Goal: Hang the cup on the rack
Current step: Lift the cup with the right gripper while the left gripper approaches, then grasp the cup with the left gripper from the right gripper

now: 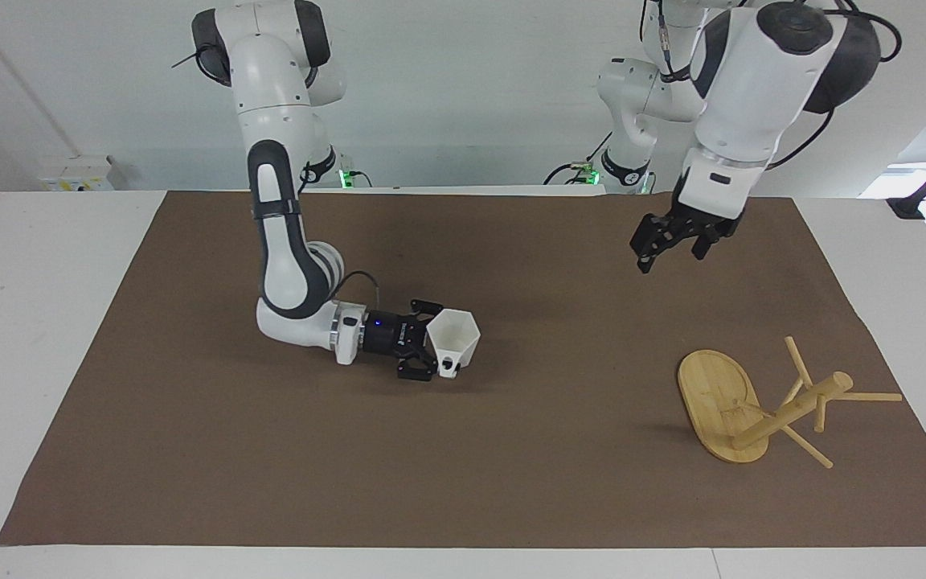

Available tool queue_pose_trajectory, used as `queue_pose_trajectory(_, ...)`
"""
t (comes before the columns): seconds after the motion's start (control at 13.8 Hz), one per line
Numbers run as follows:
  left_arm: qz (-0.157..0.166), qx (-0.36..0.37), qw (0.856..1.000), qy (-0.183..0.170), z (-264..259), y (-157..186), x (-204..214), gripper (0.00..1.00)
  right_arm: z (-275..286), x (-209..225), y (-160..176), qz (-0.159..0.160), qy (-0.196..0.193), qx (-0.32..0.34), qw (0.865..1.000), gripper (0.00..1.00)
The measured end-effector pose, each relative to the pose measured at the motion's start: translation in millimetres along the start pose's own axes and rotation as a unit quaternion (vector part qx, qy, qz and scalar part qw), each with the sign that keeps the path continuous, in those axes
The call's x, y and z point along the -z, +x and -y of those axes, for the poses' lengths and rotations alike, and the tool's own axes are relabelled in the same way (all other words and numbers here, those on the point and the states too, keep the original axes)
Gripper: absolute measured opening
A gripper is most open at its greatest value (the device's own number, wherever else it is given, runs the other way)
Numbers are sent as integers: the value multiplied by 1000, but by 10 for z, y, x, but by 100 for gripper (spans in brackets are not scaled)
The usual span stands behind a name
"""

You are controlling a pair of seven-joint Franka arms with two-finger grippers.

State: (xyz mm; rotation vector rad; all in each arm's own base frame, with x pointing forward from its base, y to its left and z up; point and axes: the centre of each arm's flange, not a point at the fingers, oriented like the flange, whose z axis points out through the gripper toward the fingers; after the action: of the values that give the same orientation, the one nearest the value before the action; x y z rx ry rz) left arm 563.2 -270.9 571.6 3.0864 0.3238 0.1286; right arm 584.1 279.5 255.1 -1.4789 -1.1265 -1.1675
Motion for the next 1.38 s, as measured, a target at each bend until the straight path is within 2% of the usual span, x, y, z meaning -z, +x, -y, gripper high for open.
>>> queue_pose_trajectory(0.22, 9, 2, 1000, -4, -288, -41, -330, 100, 289, -388, 320, 56, -34, 21, 998, 78)
queue_pose_trajectory(0.44, 28, -1, 1000, -10, -442, -140, -472, 100, 509, -600, 551, 40, -53, 11, 998, 78)
queue_pose_trajectory(0.65, 59, -9, 998, -13, -576, -334, -609, 99, 636, -730, 535, 20, -60, 5, 998, 78)
queue_pose_trajectory(0.8, 80, -8, 997, -12, -588, -402, -668, 98, 660, -743, 510, 18, -63, 10, 998, 78)
queue_pose_trajectory(1.02, 93, -6, 996, -5, -536, -428, -667, 93, 647, -728, 507, 18, -65, 11, 998, 78)
queue_pose_trajectory(1.16, 98, -4, 995, -3, -505, -445, -679, 72, 636, -715, 503, 20, -68, 11, 997, 78)
queue_pose_trajectory(1.31, 95, 0, 995, -7, -479, -447, -739, 43, 633, -710, 500, 22, -69, 11, 997, 78)
queue_pose_trajectory(1.38, 90, 3, 996, -12, -470, -442, -776, 39, 634, -711, 499, 22, -70, 11, 997, 78)
